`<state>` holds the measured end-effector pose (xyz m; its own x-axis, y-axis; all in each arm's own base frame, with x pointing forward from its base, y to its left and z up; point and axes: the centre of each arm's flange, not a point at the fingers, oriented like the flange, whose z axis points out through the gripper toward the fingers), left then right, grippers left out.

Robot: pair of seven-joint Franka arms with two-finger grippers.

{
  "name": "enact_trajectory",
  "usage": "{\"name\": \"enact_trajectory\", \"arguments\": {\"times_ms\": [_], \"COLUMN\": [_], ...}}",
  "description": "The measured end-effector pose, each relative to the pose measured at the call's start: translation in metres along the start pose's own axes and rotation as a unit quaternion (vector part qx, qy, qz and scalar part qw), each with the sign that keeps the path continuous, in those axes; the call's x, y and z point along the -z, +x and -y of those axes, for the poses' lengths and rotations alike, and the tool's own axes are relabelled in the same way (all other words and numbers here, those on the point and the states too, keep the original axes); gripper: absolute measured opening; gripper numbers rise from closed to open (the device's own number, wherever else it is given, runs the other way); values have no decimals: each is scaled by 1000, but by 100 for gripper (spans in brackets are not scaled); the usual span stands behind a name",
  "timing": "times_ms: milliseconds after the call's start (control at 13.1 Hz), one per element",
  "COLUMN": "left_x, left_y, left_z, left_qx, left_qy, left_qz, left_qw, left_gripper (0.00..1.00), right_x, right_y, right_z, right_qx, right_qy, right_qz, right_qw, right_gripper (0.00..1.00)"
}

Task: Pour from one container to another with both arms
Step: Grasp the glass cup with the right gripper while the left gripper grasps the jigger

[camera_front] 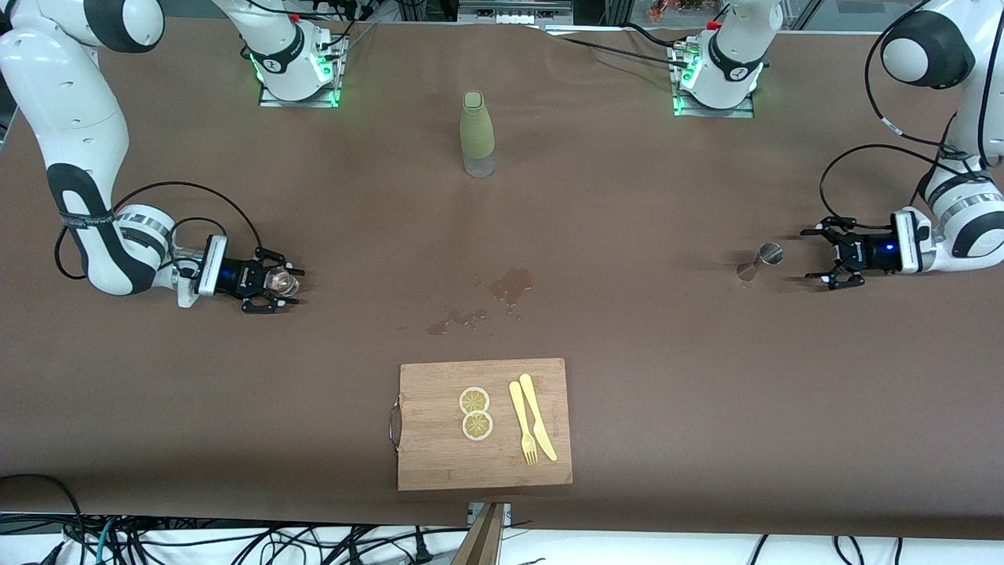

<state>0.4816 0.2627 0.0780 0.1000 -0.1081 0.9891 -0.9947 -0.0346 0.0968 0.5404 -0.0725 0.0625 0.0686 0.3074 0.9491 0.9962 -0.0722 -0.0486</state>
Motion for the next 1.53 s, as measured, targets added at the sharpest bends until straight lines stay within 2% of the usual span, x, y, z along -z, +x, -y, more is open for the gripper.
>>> {"name": "enact_trajectory", "arguments": {"times_ms": [230,383,536,766,1073,1149,1302,1379,1532], "left_x": [-35,-57,-74,-81,-82,-82,-83,-83,-83], "left_y": [-6,-10,-16,-22,-22,-22,-21,-21,-20], "left_z": [15,23,26,25,25,25,26,25,25], "left_qx": [-18,-19,-16,-11,-12,-12,-13,-14,-14], "left_qy": [-9,-18,-28,-33,-35,-35,-36,-37,-38], "left_qz": [-22,-33,-37,-38,-39,-39,-40,-42,-44], "left_qw": [1000,999,999,999,999,999,998,998,998], "left_gripper": [100,100,100,100,99,94,72,72,55], "right_x": [-2,-7,-15,-34,-66,-70,-74,-80,-101], "right_y": [1,6,15,38,67,69,72,77,98], "right_z": [1,4,0,-15,-32,-33,-34,-35,-45], "right_qx": [-1,-13,-27,-41,-49,-49,-47,-43,-49], "right_qy": [5,16,29,52,78,81,85,88,104], "right_qz": [-9,-30,-45,-62,-71,-71,-73,-77,-83], "right_qw": [1000,999,998,996,993,993,993,992,990], "right_gripper": [31,24,12,12,12,12,12,12,12]}}
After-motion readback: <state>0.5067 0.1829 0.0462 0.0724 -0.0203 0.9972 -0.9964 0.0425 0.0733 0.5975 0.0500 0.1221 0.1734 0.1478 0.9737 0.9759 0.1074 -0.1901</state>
